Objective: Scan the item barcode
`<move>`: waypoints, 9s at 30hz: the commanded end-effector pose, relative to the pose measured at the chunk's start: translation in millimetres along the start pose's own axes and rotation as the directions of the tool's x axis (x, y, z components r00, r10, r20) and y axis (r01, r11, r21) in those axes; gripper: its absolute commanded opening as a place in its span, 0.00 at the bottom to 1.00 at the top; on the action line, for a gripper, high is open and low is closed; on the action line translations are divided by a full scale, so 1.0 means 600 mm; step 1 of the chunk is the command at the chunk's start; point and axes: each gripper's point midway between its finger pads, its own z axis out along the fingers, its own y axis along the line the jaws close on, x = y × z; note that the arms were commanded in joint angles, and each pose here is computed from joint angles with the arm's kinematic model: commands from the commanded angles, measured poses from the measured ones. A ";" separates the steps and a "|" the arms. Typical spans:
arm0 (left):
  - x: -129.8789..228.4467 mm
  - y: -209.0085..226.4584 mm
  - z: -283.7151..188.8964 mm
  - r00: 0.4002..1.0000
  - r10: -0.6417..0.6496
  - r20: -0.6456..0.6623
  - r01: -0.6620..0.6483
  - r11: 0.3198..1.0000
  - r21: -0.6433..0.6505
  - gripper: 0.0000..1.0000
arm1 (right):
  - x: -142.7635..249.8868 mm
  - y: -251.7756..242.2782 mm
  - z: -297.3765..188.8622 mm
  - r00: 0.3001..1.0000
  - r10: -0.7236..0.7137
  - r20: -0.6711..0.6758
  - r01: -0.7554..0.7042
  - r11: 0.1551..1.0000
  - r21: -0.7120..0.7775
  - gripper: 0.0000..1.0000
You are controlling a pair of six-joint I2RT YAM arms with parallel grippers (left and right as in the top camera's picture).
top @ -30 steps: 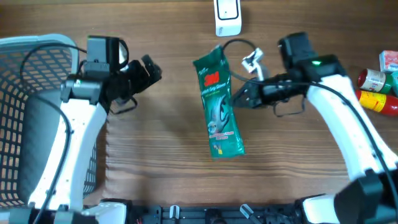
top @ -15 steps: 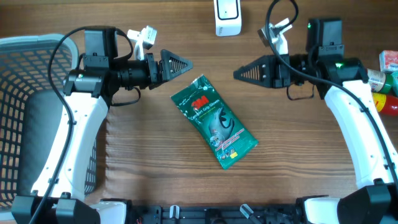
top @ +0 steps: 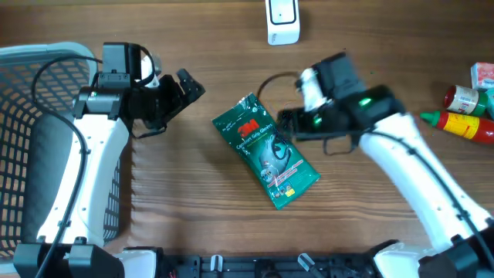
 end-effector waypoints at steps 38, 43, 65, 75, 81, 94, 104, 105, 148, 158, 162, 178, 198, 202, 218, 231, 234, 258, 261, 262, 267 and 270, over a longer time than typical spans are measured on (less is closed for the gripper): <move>0.013 0.012 0.036 0.983 -0.128 -0.132 0.132 0.991 0.027 1.00 | 0.083 0.086 0.000 0.935 -0.355 -0.012 0.330 0.880 -0.342 0.05; 0.038 -0.051 0.023 0.965 -0.083 -0.249 0.140 0.965 0.222 1.00 | 0.079 0.040 0.039 0.942 -0.323 -0.088 0.302 0.934 -0.190 0.05; 0.099 -0.129 0.101 0.979 0.179 -0.094 -0.171 0.981 0.088 0.04 | 0.078 0.174 -0.074 0.917 -0.369 0.153 0.394 0.773 -0.497 0.05; 0.029 -0.006 0.067 0.777 -0.628 -0.042 0.622 0.777 -0.096 0.04 | 0.037 0.121 -0.085 0.964 0.249 -0.098 -0.264 0.835 -0.482 1.00; 0.036 0.006 0.062 0.424 -0.906 -0.003 0.897 0.420 -0.136 0.04 | 0.006 0.110 -0.087 0.963 0.269 -0.021 -0.246 0.840 -0.484 1.00; 0.034 -0.038 0.062 0.175 -0.979 -0.104 0.974 0.188 -0.125 0.04 | -0.044 0.015 -0.234 0.762 0.367 0.534 -0.232 0.924 -0.305 1.00; 0.023 -0.081 0.058 0.292 -0.928 -0.233 0.947 0.314 -0.067 0.04 | -0.052 0.027 -0.146 0.802 0.462 0.378 -0.322 0.868 -0.377 1.00; 0.025 -0.083 0.058 0.292 -0.926 -0.238 0.946 0.316 -0.070 0.04 | -0.052 0.026 -0.146 0.800 0.467 0.376 -0.327 0.866 -0.379 1.00; 0.058 -0.072 0.062 -0.034 -0.968 -0.248 0.961 0.037 -0.274 0.04 | 0.161 -0.074 -0.090 0.623 0.777 0.092 -0.782 0.621 0.055 1.00; -0.100 -0.152 0.087 0.771 -0.617 0.157 0.549 0.769 0.327 0.04 | 0.148 -0.079 -0.092 0.721 0.681 0.126 -0.691 0.721 0.057 1.00; -0.149 -0.209 0.082 0.751 -0.585 0.306 0.414 0.779 0.471 0.04 | 0.139 -0.080 -0.093 0.720 0.679 0.144 -0.690 0.722 0.044 1.00; -0.322 -0.294 0.239 0.586 -0.717 0.379 0.131 0.545 0.828 0.04 | 0.093 -0.077 -0.099 0.711 0.665 0.229 -0.678 0.735 -0.030 1.00; -0.312 -0.235 0.352 0.587 -0.695 0.415 0.237 0.638 0.733 0.04 | 0.077 -0.078 -0.063 0.716 0.671 0.193 -0.684 0.730 -0.004 1.00; -0.298 -0.262 0.353 0.660 -0.653 0.371 0.206 0.632 0.747 0.04 | 0.069 -0.097 -0.077 0.680 0.696 0.230 -0.712 0.702 -0.019 1.00; -0.164 -0.539 0.063 0.848 -0.353 0.396 -0.213 0.456 0.864 0.04 | -0.010 -0.153 -0.182 0.291 0.938 0.186 -0.825 0.345 -0.448 1.00; -0.119 -0.508 0.004 0.730 -0.476 0.490 -0.012 0.708 0.706 0.04 | -0.139 -0.152 -0.199 0.727 -0.195 0.658 0.074 0.976 0.207 1.00; -0.102 -0.520 0.011 0.780 -0.436 0.449 -0.019 0.700 0.714 0.04 | -0.177 -0.136 -0.148 0.725 -0.283 0.628 0.119 0.949 0.291 1.00; -0.150 -0.435 -0.023 0.902 -0.348 0.256 0.092 0.734 0.673 1.00 | -0.213 -0.255 -0.174 0.670 -0.020 0.742 -0.097 0.989 0.114 0.04; -0.149 -0.434 -0.022 0.902 -0.348 0.255 0.094 0.736 0.670 1.00 | -0.164 -0.366 -0.230 0.644 0.060 0.762 -0.286 0.944 0.167 0.04; -0.147 -0.430 -0.016 0.904 -0.348 0.250 0.105 0.745 0.659 1.00 | -0.146 -0.411 -0.246 0.630 0.083 0.772 -0.366 0.909 0.200 0.04; -0.122 -0.391 0.023 0.934 -0.244 0.260 0.073 0.844 0.531 1.00 | -0.016 -0.621 -0.361 0.501 0.116 0.858 -0.748 0.556 0.362 0.04; -0.109 -0.368 0.038 0.945 -0.210 0.251 0.071 0.882 0.467 1.00 | 0.060 -0.696 -0.440 0.353 0.098 0.930 -0.868 0.406 0.286 0.04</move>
